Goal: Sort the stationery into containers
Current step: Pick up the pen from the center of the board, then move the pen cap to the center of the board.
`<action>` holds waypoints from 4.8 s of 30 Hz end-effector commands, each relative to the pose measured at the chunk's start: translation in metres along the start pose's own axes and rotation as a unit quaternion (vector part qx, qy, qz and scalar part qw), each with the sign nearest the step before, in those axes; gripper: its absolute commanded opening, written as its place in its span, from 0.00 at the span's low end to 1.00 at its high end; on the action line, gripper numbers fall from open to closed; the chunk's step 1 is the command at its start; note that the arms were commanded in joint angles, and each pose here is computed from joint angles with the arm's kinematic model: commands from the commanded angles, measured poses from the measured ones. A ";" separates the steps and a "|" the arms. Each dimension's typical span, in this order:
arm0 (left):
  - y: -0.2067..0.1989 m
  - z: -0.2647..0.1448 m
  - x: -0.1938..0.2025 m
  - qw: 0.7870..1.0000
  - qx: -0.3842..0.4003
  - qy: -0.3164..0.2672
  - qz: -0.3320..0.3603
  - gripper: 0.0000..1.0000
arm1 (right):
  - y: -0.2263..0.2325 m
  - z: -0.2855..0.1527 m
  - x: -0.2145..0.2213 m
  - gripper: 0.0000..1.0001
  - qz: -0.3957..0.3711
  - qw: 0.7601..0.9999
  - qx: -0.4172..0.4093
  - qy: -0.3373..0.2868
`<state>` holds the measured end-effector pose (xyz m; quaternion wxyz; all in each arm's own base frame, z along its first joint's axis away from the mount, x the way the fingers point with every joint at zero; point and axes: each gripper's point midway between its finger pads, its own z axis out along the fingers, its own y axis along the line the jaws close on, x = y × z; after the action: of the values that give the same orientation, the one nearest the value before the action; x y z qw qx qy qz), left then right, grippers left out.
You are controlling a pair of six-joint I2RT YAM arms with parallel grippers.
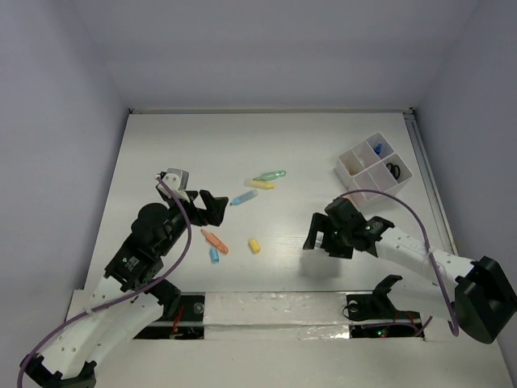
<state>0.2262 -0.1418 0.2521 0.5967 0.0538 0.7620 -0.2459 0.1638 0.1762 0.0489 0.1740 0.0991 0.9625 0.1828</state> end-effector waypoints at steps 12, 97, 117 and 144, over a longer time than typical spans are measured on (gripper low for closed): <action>-0.004 0.001 -0.017 1.000 0.007 -0.026 -0.001 0.99 | -0.016 0.026 -0.035 1.00 0.017 0.994 0.082 -0.078; -0.204 0.122 0.111 0.951 0.238 0.124 -0.151 0.46 | 0.124 -0.075 -0.109 0.13 -0.089 0.947 -0.169 -0.258; -0.169 0.109 0.115 0.971 0.182 0.108 -0.113 0.00 | 0.106 -0.093 -0.108 0.55 -0.095 0.951 -0.138 -0.261; -0.148 0.046 0.101 0.963 0.258 0.048 -0.057 0.00 | -0.038 0.003 -0.195 0.82 0.095 0.943 0.162 -0.275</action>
<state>0.1877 -0.3102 0.1675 0.4808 0.1608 0.7465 -0.4308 0.3129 0.1000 0.0695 0.3454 0.2098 0.9146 0.0141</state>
